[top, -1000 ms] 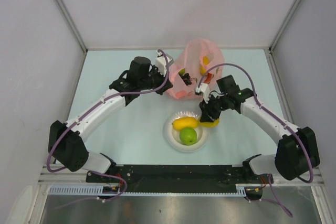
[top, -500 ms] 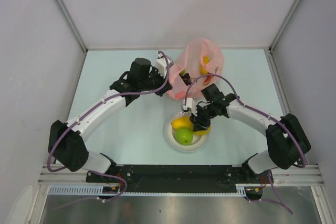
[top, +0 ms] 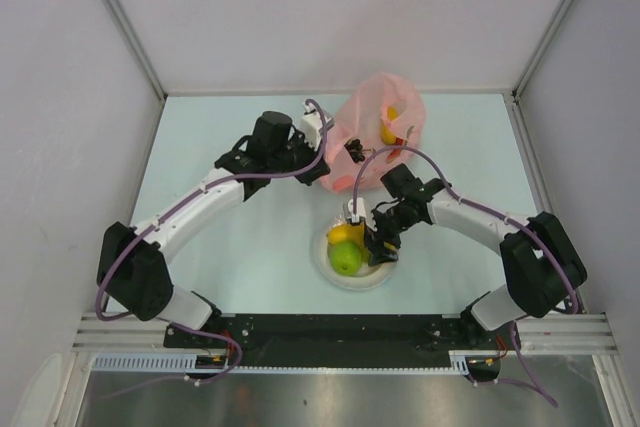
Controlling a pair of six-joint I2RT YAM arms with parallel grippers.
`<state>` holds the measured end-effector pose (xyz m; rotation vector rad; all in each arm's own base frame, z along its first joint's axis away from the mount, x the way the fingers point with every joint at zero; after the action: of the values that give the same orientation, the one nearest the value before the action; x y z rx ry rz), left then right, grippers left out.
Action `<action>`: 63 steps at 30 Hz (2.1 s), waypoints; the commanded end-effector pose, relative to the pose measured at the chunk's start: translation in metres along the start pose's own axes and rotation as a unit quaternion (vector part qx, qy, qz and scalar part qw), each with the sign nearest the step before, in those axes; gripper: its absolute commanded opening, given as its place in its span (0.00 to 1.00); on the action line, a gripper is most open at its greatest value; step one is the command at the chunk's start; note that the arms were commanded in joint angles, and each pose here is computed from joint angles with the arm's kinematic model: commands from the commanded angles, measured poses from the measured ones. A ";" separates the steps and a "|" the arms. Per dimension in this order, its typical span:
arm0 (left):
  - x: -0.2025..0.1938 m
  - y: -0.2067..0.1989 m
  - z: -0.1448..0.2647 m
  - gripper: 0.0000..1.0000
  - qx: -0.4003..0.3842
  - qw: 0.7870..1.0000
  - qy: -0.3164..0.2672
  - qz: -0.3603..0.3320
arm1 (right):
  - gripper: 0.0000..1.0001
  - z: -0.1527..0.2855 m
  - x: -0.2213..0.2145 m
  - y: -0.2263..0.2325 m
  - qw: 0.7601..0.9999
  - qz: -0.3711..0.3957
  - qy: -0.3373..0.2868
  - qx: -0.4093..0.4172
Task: Take the fake fruits out of the plastic bag
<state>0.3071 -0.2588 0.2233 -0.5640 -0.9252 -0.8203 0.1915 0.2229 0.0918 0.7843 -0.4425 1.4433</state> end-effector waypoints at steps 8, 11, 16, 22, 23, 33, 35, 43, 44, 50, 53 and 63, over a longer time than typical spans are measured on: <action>0.020 -0.003 -0.010 0.00 -0.017 1.000 -0.023 -0.006 | 1.00 0.056 0.035 -0.003 0.994 0.070 -0.045 -0.074; 0.023 -0.004 -0.008 0.00 -0.018 0.999 -0.028 -0.009 | 1.00 0.083 0.055 -0.007 0.989 0.069 -0.068 -0.112; 0.028 -0.002 -0.001 0.00 -0.007 0.999 -0.035 -0.024 | 0.97 0.114 0.105 -0.045 0.961 -0.002 -0.166 -0.221; 0.036 0.005 0.009 0.00 0.011 0.998 -0.044 -0.039 | 0.74 0.119 0.128 -0.155 0.895 -0.080 -0.239 -0.368; 0.037 0.007 0.009 0.00 0.015 0.998 -0.045 -0.038 | 0.72 0.118 0.123 -0.170 0.885 -0.101 -0.237 -0.388; 0.057 0.012 0.022 0.00 0.021 0.997 -0.062 -0.047 | 0.61 0.142 0.037 -0.263 0.791 -0.262 -0.174 -0.525; 0.057 0.010 0.030 0.00 0.018 0.996 -0.065 -0.062 | 0.62 0.143 0.016 -0.246 0.784 -0.283 -0.152 -0.532; 0.049 0.003 0.032 0.00 -0.020 0.990 -0.049 -0.131 | 0.66 0.143 0.000 -0.233 0.781 -0.267 -0.153 -0.544; 0.053 0.002 0.033 0.00 -0.023 0.989 -0.054 -0.137 | 0.68 0.145 0.006 -0.241 0.778 -0.260 -0.163 -0.549; 0.055 0.001 0.032 0.00 -0.038 0.983 -0.046 -0.175 | 0.70 0.155 0.016 -0.296 0.740 -0.268 -0.184 -0.589; 0.052 0.003 0.035 0.00 -0.030 0.982 -0.036 -0.184 | 0.78 0.156 0.015 -0.320 0.723 -0.284 -0.188 -0.601; 0.038 0.008 0.036 0.00 -0.025 0.980 0.003 -0.195 | 0.89 0.143 -0.012 -0.385 0.700 -0.328 -0.153 -0.616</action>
<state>0.3053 -0.2435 0.2591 -0.4653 -0.9960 -1.1558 0.5674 0.1399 0.0996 0.0294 -1.0823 0.1756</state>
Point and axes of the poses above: each gripper's point midway between its finger pads, its own z axis back along the fingers, its own y axis along the line the jaws close on, x = y × z, the point moved 3 cm from there along z, back along the fingers, and after that the axes turned 6 degrees about -z, right-handed, at the moved point
